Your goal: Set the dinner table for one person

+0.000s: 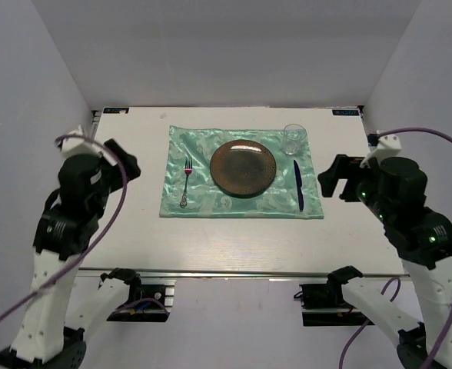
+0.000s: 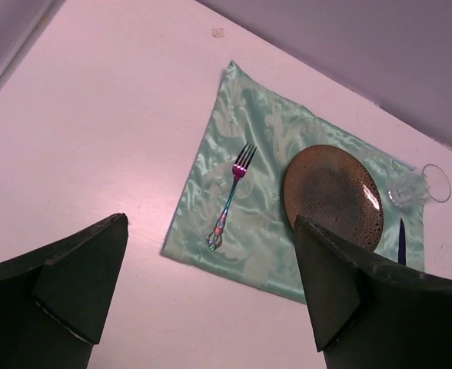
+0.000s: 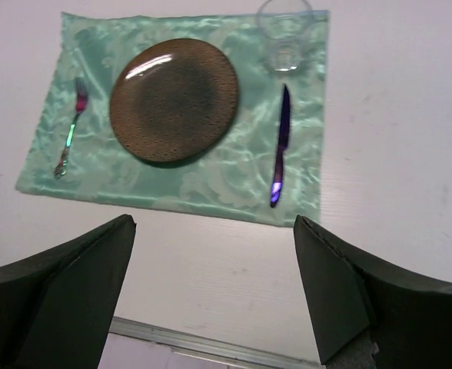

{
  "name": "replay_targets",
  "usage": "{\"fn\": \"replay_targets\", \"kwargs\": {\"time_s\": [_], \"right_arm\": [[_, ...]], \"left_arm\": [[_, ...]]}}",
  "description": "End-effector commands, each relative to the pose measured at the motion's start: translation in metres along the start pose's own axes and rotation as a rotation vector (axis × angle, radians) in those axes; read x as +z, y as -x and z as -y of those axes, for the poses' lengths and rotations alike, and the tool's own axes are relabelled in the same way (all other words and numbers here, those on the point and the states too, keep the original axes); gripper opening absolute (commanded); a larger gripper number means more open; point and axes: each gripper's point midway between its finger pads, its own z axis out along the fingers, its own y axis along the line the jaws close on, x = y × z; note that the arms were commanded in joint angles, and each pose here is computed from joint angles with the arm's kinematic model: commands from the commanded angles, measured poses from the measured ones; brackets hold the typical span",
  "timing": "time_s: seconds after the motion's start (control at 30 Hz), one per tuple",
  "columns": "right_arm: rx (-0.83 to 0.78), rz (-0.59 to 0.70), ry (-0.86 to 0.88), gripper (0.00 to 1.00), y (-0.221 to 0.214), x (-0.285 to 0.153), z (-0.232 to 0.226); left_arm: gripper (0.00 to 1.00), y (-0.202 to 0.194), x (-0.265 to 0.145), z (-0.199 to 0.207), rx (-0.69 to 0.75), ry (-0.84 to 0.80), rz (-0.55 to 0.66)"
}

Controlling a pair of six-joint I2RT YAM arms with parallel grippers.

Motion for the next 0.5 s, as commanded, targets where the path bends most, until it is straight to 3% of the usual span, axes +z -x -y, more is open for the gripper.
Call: {"fn": "replay_targets", "kwargs": {"time_s": [0.0, 0.23, 0.47], "right_arm": [[-0.037, -0.007, -0.173, 0.89, -0.005, -0.036, 0.035], [-0.002, 0.074, -0.196, 0.89, -0.002, -0.073, 0.044], [0.012, 0.083, -0.190, 0.89, -0.004, -0.078, 0.044]], "left_arm": [[0.98, -0.038, -0.018, -0.043, 0.004, 0.140, -0.086], [0.98, -0.044, -0.071, -0.062, -0.075, 0.058, -0.001], [0.98, -0.051, -0.071, -0.063, -0.068, 0.059, -0.026]]}}
